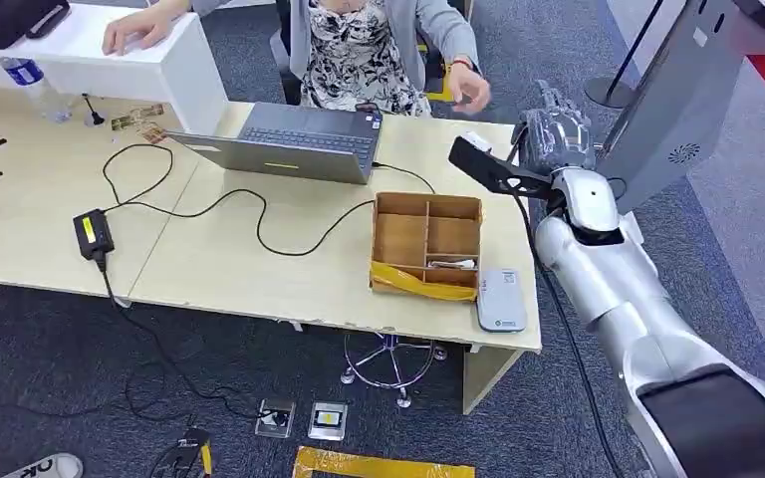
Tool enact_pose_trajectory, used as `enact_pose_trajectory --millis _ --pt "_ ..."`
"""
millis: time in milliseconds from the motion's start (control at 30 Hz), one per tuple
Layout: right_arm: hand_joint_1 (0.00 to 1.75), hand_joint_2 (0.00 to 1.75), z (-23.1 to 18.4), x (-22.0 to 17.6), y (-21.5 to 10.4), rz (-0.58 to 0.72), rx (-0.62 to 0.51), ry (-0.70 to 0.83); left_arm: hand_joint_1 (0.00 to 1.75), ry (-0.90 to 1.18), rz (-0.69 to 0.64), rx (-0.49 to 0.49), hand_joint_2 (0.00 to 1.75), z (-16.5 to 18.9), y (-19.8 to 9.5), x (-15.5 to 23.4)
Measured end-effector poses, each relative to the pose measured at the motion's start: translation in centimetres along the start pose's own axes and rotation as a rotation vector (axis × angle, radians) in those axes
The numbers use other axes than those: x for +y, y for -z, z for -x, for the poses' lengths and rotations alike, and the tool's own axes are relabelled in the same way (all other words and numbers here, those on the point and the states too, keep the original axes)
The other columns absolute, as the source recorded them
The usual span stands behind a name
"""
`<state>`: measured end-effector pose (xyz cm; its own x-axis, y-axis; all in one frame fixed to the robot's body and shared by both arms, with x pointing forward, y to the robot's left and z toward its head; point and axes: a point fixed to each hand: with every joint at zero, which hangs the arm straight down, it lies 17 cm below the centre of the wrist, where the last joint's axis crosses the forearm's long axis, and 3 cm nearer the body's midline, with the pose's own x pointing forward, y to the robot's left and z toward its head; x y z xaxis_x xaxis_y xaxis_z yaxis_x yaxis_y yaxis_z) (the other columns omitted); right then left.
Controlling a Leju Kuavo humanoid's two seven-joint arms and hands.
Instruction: Pass the card to the sensor for recognition and then transmit it.
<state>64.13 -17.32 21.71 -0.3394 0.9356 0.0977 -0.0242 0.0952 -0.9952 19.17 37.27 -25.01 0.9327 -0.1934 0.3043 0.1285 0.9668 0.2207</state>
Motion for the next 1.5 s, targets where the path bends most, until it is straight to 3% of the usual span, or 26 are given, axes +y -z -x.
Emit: enact_pose_trajectory --millis 600,633,667,833,1167,1500 --pt "1.75 1.75 -1.3 1.1 0.1 -0.023 -0.016 -0.017 0.00 -0.006 0.009 0.034 0.00 1.4 -0.1 -0.7" --pt "0.03 1.75 -1.3 1.2 0.1 -0.027 -0.018 -0.023 0.00 -0.008 0.008 0.034 0.00 1.4 -0.1 -0.6" --pt "0.00 0.00 -1.5 1.3 0.1 -0.030 -0.020 -0.022 0.00 -0.009 0.008 0.035 0.00 1.4 -0.1 -0.6" --pt "0.00 0.00 -2.4 2.5 -0.1 -0.085 -0.035 -0.010 0.00 -0.013 0.009 0.032 0.00 1.1 -0.1 -0.6" --pt "0.00 0.00 -2.6 1.4 0.2 -0.032 -0.038 -0.015 0.00 -0.018 0.011 0.040 0.00 1.7 -0.1 -0.9" --pt "0.00 0.00 1.6 1.2 -1.1 0.034 0.010 0.108 0.00 -0.042 0.006 0.080 0.00 4.3 -0.3 -1.1"
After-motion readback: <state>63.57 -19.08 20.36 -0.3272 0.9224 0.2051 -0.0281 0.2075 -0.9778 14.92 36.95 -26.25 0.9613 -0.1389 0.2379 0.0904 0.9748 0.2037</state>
